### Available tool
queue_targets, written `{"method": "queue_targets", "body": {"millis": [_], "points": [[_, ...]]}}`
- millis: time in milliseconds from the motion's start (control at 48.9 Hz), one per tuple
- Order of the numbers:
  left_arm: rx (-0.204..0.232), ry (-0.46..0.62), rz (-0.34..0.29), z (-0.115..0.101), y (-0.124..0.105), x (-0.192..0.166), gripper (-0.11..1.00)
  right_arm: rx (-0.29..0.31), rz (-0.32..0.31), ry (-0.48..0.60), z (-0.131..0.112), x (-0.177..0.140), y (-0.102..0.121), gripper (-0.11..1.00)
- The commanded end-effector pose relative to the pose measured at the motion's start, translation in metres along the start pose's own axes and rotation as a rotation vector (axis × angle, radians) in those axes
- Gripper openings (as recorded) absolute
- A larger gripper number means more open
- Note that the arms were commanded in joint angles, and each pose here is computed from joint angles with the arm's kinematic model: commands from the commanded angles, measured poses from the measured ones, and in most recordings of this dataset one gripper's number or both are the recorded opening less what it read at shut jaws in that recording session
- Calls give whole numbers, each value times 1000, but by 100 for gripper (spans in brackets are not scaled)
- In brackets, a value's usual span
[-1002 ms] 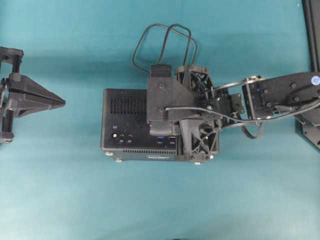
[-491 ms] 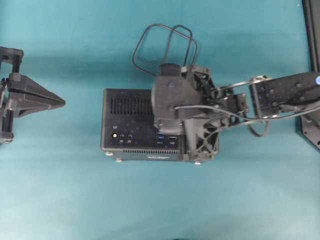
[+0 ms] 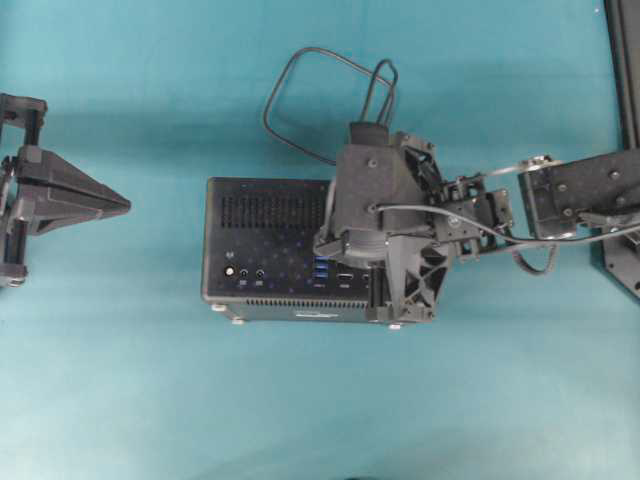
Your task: Insert the USB into the PC box with both arms.
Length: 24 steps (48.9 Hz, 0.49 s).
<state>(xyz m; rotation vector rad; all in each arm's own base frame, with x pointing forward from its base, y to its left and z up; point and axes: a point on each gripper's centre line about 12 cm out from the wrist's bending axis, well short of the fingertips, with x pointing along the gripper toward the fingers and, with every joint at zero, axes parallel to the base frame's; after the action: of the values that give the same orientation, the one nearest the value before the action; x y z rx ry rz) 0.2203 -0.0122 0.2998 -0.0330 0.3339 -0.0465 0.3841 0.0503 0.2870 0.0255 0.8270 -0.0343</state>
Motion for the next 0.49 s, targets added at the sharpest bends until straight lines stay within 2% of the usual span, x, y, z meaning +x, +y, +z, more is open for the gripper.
{"method": "queue_targets", "body": {"millis": [0,470], "points": [[1,-15,0,4,0,0,0,5,7,-25,7,-6,3,12],[1,-11,2,3,0,0,0,3,13,10,2,4,9,13]]}}
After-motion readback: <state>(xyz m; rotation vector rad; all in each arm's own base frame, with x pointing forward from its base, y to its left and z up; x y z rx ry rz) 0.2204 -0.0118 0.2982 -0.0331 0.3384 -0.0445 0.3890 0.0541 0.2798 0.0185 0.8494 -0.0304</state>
